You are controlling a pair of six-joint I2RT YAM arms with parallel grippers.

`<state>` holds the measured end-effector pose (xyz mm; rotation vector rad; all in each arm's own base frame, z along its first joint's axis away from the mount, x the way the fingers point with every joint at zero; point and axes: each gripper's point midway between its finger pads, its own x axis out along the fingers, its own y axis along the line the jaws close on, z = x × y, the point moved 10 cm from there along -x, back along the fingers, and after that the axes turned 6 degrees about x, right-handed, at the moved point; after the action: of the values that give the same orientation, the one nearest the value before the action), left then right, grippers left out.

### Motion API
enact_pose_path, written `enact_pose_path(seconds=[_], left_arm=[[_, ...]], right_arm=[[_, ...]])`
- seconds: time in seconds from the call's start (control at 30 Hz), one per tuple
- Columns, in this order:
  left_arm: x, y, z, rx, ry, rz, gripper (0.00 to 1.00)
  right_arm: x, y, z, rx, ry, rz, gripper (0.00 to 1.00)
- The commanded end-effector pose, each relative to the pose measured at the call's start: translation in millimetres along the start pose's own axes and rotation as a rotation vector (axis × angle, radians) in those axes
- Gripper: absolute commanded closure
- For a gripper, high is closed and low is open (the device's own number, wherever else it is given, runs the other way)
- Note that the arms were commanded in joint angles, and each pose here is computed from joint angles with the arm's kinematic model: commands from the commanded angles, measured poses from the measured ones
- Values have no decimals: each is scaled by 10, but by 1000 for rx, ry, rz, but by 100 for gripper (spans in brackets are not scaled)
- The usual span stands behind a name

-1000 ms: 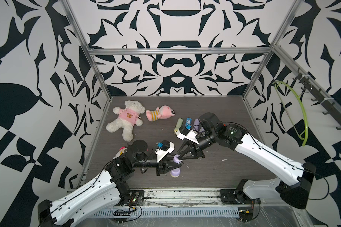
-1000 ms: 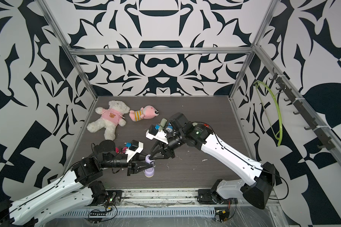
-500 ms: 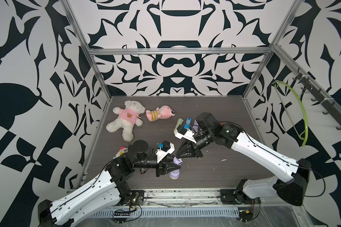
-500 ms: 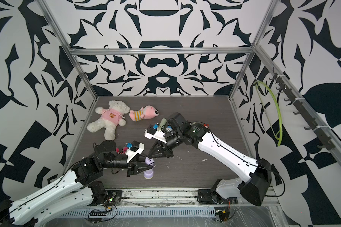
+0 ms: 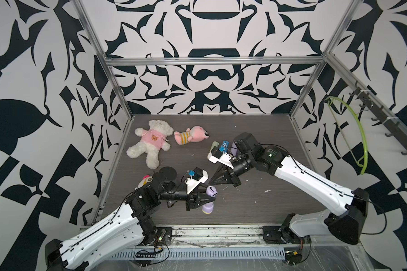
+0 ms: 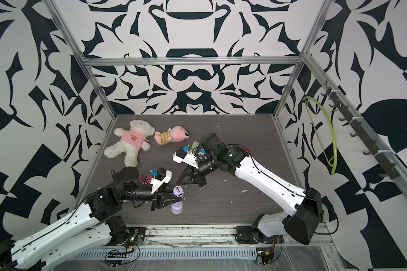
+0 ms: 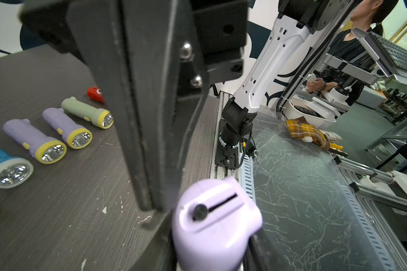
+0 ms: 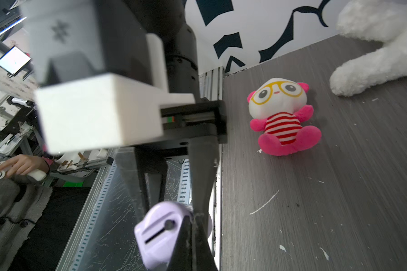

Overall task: Close the plug at the bottom of the flashlight
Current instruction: Close the plug of the flashlight, then place the flashlight at the center of the board.

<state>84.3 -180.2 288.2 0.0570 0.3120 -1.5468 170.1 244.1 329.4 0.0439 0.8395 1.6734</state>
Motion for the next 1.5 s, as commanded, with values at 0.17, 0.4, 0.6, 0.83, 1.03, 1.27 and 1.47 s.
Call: enact_pose_path(seconds=[0.17,0.4,0.6,0.83,1.03,1.27,1.47], left_arm=[[20,42,289,46,-87,29,90],[323,426,458,-62,-16,199,90],[793,1012,699,-249,56,254,92],[1301,1422,848,-356,48,209,93],[1496,1576,845,-439,7,178,93],[1618,1680,861,-516,-36,137,92],[1698,1707,837,-555,-63,74,92]], right_arm=[[-514,-167,346,74,-211,-662,98],[-1122,-130,-106,319,-372,-1389,99],[-1325,36,-465,484,-361,-1582,97],[-1231,199,-737,436,-412,-1342,76],[-1210,393,-878,395,-498,-1160,52],[-1038,247,-926,473,-442,-1077,44],[-971,165,-919,486,-462,-1051,45]])
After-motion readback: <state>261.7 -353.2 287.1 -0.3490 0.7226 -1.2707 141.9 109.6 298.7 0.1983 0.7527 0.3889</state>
